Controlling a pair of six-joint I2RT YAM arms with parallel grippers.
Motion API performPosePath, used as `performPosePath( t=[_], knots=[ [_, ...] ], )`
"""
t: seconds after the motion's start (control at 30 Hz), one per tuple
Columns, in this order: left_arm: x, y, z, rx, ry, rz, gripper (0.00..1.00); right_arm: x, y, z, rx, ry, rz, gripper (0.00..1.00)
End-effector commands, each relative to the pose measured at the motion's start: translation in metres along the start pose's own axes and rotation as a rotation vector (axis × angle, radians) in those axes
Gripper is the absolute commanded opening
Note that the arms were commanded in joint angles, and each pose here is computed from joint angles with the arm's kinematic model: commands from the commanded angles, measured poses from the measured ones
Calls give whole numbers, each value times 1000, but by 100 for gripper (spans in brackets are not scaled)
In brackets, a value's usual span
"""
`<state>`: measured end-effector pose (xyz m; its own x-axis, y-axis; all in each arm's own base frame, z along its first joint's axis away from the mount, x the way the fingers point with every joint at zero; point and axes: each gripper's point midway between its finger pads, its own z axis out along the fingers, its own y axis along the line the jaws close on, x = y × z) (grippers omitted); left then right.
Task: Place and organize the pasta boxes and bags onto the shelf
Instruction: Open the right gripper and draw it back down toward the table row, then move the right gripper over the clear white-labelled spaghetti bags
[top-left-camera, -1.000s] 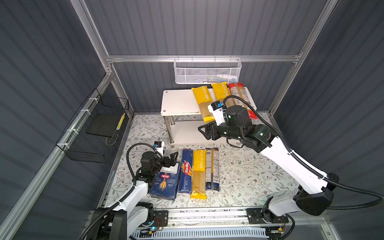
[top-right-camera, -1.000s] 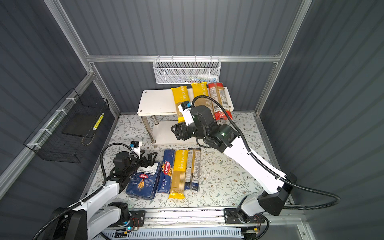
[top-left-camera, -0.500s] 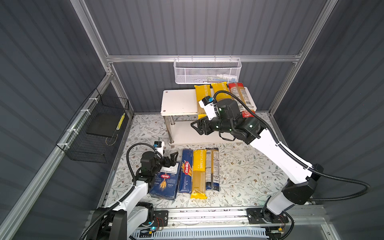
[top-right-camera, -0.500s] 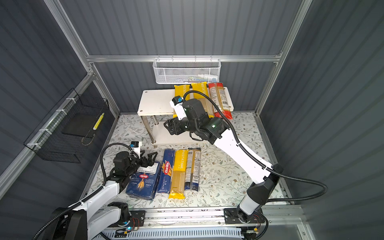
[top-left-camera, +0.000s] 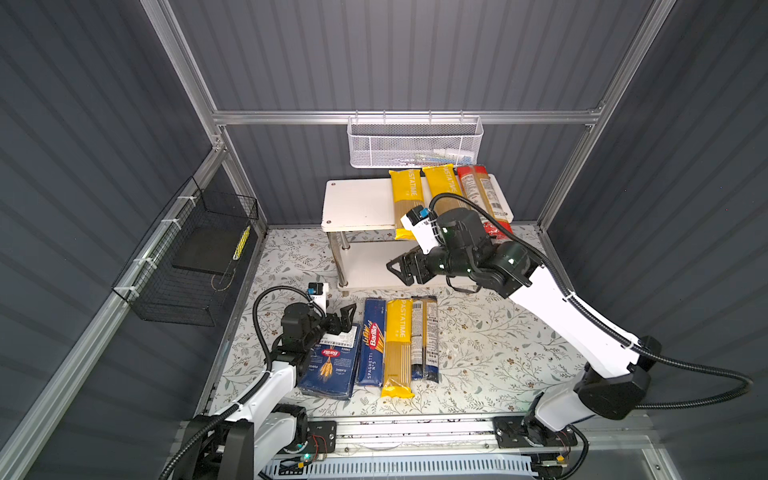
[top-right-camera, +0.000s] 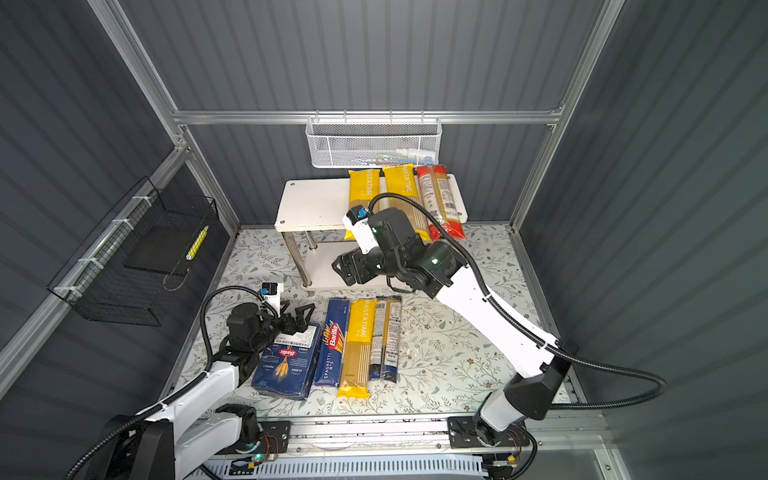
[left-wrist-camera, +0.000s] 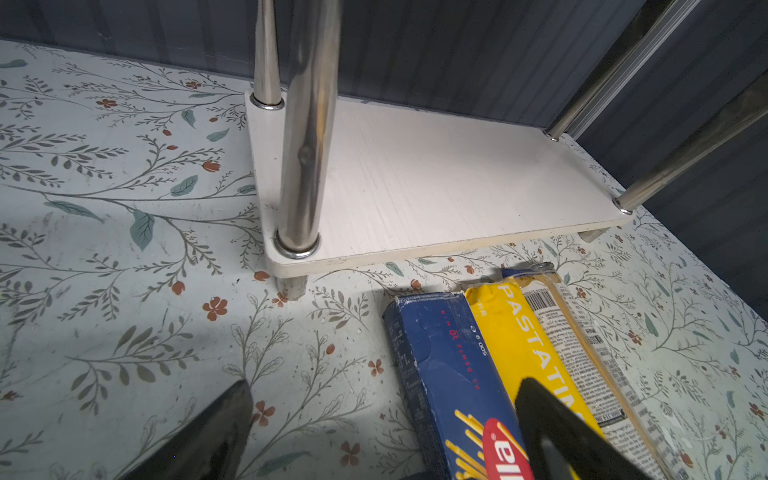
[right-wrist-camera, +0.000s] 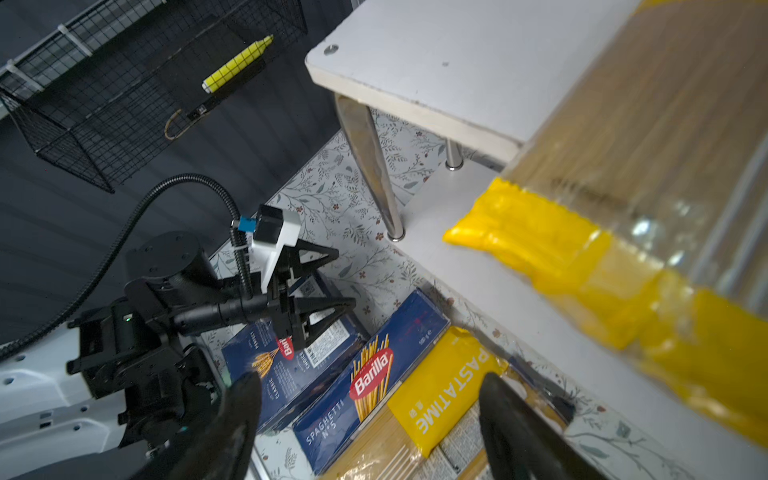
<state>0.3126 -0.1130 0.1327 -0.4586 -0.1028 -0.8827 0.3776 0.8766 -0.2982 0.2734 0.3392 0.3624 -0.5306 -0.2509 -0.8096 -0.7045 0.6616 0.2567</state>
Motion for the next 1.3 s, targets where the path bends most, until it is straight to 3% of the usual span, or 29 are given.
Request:
performPosePath(
  t=[0.0, 0.37, 0.73, 0.93, 1.27],
  knots=[
    [-10, -3, -2, 3, -20, -4, 100, 32, -4, -10, 40, 49, 25, 90],
    [-2, -10, -13, 18, 46, -34, 100, 130, -57, -18, 285, 143, 253, 99],
    [-4, 3, -43, -102, -35, 11, 100, 222, -83, -5, 399, 232, 431, 99],
    [-3, 5, -38, -107, -13, 8, 99, 249, -94, 2, 489, 268, 469, 99],
    [-3, 6, -37, -111, -6, 5, 100, 281, -95, 26, 524, 359, 454, 99]
  ],
)
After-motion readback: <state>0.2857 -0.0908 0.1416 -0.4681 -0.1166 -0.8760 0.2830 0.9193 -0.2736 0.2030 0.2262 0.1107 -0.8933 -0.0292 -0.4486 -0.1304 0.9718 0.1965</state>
